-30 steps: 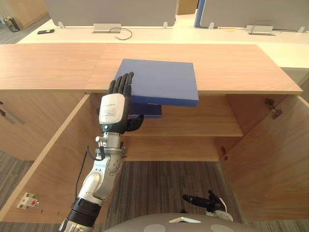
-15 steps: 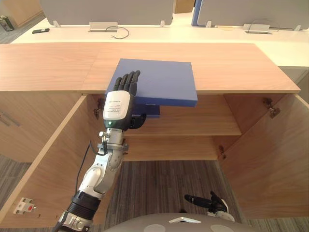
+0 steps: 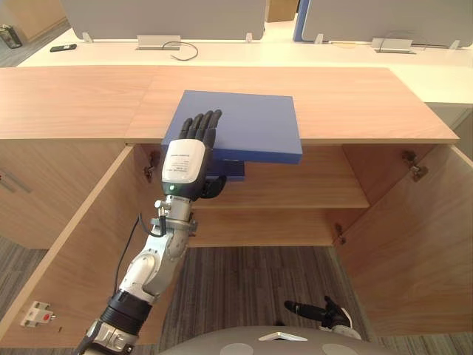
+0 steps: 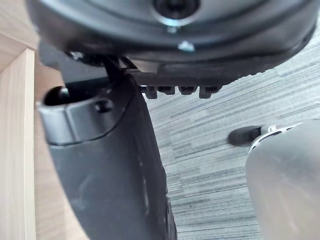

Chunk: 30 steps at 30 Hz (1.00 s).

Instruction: Walk over to the cabinet, pick up the folder, carry it to the office cabinet, place the folder inside the office cabinet, then close the office cabinet door

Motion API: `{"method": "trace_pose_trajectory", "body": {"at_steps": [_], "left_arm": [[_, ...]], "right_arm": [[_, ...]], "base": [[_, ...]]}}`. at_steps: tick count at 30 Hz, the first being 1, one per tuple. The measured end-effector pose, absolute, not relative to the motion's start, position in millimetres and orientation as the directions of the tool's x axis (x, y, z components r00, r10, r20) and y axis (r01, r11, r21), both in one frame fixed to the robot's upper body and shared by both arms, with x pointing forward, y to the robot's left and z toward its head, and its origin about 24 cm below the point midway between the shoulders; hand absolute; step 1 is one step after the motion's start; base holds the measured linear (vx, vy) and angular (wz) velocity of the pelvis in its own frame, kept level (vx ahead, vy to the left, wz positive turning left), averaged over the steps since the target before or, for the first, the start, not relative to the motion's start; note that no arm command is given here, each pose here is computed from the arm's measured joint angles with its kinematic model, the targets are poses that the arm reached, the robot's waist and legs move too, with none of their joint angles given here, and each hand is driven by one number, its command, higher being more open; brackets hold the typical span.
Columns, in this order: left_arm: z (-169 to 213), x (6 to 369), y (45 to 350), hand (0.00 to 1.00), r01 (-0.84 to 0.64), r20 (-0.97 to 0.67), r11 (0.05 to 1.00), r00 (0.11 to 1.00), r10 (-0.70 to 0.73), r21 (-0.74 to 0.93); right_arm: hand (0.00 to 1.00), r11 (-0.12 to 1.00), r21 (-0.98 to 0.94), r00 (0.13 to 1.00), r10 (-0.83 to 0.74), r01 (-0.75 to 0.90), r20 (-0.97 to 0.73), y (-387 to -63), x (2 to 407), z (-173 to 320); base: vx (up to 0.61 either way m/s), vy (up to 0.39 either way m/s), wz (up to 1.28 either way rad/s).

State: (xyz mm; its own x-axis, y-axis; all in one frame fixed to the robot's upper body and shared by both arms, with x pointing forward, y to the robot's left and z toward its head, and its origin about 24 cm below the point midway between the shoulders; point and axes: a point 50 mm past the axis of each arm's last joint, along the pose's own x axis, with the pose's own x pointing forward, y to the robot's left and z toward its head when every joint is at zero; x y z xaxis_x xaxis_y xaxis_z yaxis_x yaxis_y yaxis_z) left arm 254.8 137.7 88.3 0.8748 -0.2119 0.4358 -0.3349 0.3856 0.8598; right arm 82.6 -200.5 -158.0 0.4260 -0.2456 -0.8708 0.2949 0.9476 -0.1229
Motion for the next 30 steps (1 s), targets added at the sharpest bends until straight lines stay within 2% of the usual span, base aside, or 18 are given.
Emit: {"method": "trace_pose_trajectory", "body": {"at_steps": [5,6,12,15,19,21,26,30], "left_arm": [[93,273,137,1.00,-0.342,0.434,0.348,0.869,-0.236,0.873],[94,276,139,0.00,-0.345,0.433,0.334,0.870,-0.237,0.877],[100,290,147,0.00,-0.374,0.429,0.233,0.863,-0.268,0.898],[103,292,149,0.00,-0.383,0.432,0.215,0.860,-0.273,0.898],[127,301,146,0.00,-0.488,0.511,0.156,0.798,-0.320,0.859],[131,304,148,0.00,-0.499,0.514,0.137,0.793,-0.325,0.856],[130,306,149,0.00,-0.499,0.512,0.130,0.797,-0.320,0.857],[130,293,137,0.00,-0.492,0.526,0.187,0.788,-0.321,0.850]], "right_arm": [[1.00,0.946,-0.139,0.409,-0.256,0.294,-0.876,-205,77,-159],[1.00,0.945,-0.140,0.406,-0.257,0.294,-0.877,-206,76,-159],[1.00,0.941,-0.155,0.372,-0.265,0.302,-0.890,-208,63,-161],[1.00,0.938,-0.155,0.358,-0.267,0.311,-0.895,-209,59,-162],[1.00,0.934,-0.158,0.346,-0.270,0.320,-0.899,-210,54,-163],[1.00,0.933,-0.158,0.347,-0.272,0.324,-0.898,-210,54,-163],[1.00,0.929,-0.158,0.340,-0.275,0.333,-0.899,-211,53,-163],[1.00,0.926,-0.160,0.332,-0.277,0.341,-0.902,-212,51,-164]], "base": [[0.00,0.000,-0.01],[0.00,0.000,-0.04],[-0.01,-0.006,-0.10],[-0.02,-0.020,-0.04],[-0.02,-0.016,-0.01],[-0.05,-0.024,-0.03],[-0.04,-0.029,-0.03],[0.00,-0.010,0.02]]}}
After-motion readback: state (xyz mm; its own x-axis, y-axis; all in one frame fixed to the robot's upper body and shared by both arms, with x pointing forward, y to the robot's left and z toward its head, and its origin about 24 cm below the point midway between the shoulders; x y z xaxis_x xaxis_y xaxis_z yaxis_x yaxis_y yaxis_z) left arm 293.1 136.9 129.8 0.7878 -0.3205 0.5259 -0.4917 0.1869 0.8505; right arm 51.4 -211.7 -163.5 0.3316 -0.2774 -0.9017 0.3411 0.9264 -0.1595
